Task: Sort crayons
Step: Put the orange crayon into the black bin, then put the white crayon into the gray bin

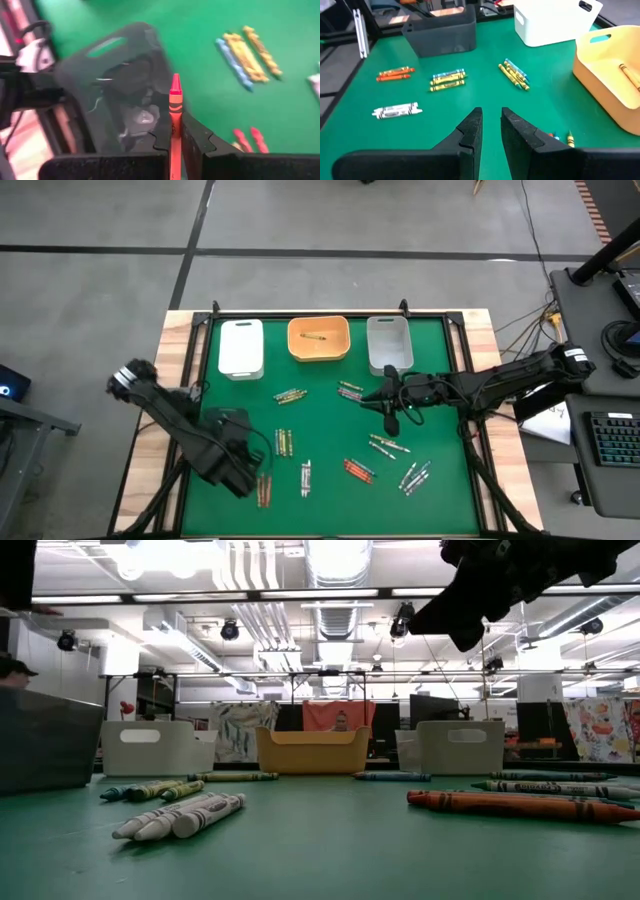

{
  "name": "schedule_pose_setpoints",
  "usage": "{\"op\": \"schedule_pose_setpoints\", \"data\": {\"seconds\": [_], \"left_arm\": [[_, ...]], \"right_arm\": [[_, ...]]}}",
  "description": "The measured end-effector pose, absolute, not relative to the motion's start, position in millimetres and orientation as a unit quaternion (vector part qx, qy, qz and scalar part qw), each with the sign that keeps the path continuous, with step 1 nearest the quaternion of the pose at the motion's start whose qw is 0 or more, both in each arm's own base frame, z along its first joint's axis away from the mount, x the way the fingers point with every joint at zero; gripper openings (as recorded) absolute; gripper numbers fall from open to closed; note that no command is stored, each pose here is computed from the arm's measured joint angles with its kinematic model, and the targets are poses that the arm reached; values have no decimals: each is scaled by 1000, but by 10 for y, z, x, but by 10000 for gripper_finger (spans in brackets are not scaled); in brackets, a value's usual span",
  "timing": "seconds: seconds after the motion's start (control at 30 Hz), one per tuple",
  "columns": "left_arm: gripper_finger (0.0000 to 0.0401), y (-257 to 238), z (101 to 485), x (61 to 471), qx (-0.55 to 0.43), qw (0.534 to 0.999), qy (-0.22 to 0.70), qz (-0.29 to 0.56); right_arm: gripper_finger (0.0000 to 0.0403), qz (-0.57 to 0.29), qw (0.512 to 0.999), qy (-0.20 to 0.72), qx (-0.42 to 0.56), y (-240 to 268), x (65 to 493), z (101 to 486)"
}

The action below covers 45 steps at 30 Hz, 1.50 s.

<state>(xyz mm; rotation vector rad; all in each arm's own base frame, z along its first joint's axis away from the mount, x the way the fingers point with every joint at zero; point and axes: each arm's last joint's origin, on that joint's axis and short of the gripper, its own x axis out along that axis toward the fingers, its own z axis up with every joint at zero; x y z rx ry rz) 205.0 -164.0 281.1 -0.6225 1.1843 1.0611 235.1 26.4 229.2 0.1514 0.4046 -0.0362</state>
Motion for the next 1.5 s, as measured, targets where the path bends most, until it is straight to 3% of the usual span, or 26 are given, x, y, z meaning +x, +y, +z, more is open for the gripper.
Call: {"op": "schedule_pose_setpoints", "data": {"seconds": [0.3,0.77,1.33,1.5], "left_arm": [[0,-1282,2442,1627,-302,633,501,506],[14,-1141,1928,1434,-285,590,518,550],[34,-1148,1931,1440,-286,587,520,550],[34,-1199,2081,1522,-280,619,519,518]], "right_arm": [[59,-15,980,183,71,269,2387,2405],[59,-14,982,179,62,268,2395,2433],[59,-18,983,176,57,265,2397,2437],[59,-25,980,175,91,260,2398,2437]]}}
